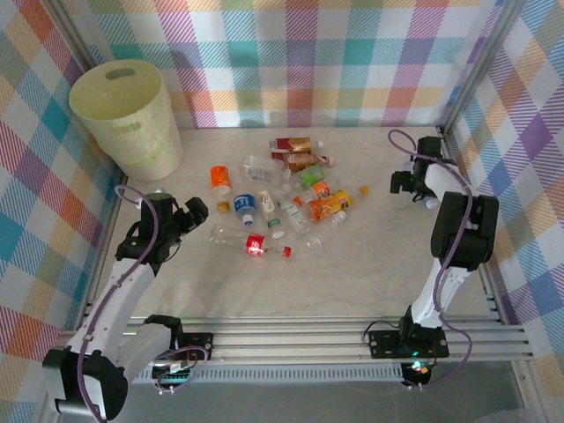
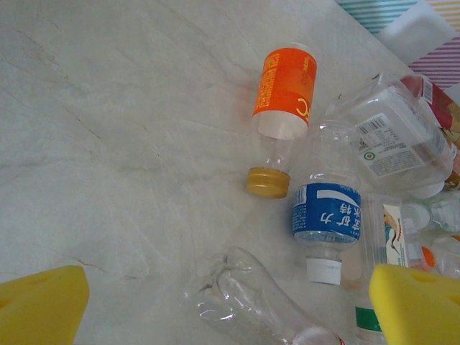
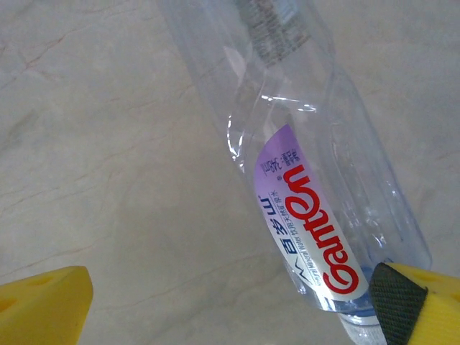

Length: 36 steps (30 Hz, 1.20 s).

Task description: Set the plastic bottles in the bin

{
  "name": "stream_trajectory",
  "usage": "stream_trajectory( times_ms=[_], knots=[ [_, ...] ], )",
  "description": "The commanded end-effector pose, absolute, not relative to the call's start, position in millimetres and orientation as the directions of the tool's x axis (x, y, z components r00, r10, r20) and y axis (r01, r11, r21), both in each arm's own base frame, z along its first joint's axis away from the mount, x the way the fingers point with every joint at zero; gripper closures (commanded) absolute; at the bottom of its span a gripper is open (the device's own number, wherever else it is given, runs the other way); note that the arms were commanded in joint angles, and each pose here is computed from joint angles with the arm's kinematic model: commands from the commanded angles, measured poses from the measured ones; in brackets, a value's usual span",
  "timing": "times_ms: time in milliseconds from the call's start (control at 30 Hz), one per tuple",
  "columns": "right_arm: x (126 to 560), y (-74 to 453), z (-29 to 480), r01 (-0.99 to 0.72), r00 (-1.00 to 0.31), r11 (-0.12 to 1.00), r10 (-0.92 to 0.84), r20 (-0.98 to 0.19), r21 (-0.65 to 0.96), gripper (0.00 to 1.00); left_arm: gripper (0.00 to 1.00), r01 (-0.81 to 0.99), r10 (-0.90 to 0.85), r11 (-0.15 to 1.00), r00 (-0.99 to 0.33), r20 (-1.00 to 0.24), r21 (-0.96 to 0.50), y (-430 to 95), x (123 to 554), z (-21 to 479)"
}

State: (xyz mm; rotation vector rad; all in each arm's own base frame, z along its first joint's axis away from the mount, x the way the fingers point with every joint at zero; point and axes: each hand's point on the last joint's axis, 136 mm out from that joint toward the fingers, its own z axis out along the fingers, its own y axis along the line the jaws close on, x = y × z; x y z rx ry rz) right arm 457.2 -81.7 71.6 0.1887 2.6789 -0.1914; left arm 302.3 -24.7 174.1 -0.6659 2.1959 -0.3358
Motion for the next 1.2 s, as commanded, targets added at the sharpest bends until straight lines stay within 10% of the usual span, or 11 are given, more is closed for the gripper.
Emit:
stream_trajectory(
  times_ms=[0,600,1167],
  knots=[
    [455.6,-90.9,60.1,0.087,-0.927,0.986,0.027,-0.375,-0.143,0.00,0.00,-0.331,-0.561,0.827,-0.536,-0.630,-0.455,-27.6,303.1,173.7],
    [477.0,-105.1,109.0,0.014,-0.898,0.984,-0.065,-0.434,-0.178,0.00,0.00,-0.375,-0.593,0.805,-0.526,-0.610,-0.459,-25.3,314.2,157.6],
    [469.5,-108.3,33.2,-0.135,-0.969,0.983,-0.157,-0.192,-0.125,0.12,0.00,-0.385,-0.582,0.813,-0.554,-0.595,-0.437,-27.1,322.8,145.9]
  ],
)
